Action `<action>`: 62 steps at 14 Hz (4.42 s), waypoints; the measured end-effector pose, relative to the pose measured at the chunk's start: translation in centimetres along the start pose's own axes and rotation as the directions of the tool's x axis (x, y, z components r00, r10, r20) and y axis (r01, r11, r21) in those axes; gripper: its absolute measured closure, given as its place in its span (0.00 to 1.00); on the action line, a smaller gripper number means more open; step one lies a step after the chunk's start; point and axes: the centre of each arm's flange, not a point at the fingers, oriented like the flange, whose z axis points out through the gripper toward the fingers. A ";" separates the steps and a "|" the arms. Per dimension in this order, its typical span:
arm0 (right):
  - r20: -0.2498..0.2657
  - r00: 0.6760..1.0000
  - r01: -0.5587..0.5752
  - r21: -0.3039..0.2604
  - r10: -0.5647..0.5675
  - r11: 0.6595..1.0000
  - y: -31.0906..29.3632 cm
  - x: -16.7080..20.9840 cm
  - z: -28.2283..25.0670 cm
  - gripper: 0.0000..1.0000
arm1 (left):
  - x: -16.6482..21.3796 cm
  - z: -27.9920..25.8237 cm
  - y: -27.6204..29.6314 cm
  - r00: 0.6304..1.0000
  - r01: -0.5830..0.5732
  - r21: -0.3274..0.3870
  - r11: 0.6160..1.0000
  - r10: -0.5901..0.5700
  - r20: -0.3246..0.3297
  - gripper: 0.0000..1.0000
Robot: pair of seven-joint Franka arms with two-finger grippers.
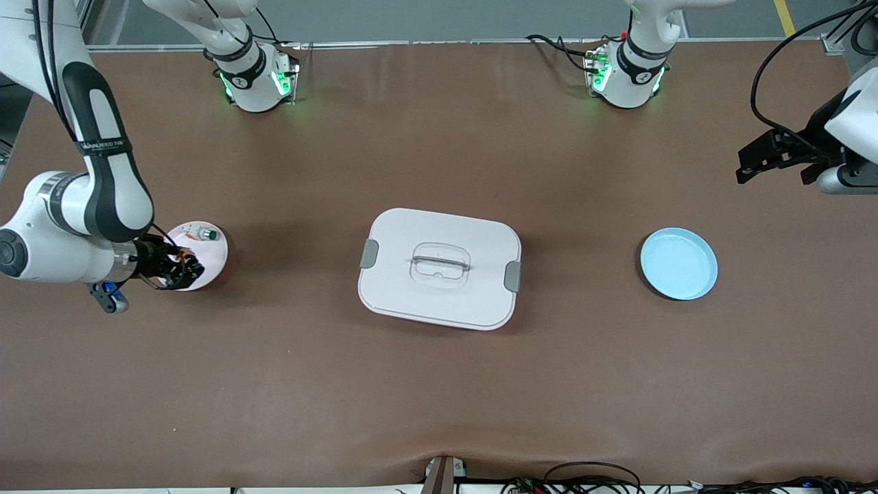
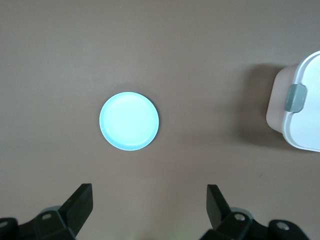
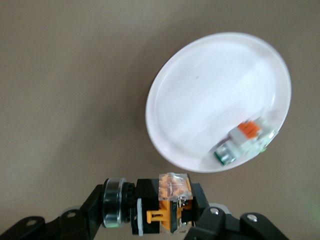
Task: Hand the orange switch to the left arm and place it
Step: 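Carry the switch over the box while the left gripper reaches toward it, then grasp the switch with the left gripper from the right gripper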
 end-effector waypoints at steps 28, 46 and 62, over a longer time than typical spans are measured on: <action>0.323 0.867 -0.454 0.203 0.379 0.867 -22.3 -35.2 -15.4 0.28 | -0.2 4.5 13.3 0.996 0.035 -0.730 0.683 0.038 0.082 0.00; 0.435 0.787 -0.581 0.284 0.437 0.762 -26.5 -46.6 -18.3 0.28 | 0.4 10.4 24.2 0.998 0.068 -0.819 0.570 -0.024 0.065 0.00; 0.479 0.759 -0.618 0.314 0.442 0.721 -28.3 -48.8 -17.2 0.28 | 2.2 13.0 26.2 0.998 0.047 -0.827 0.560 -0.064 0.014 0.00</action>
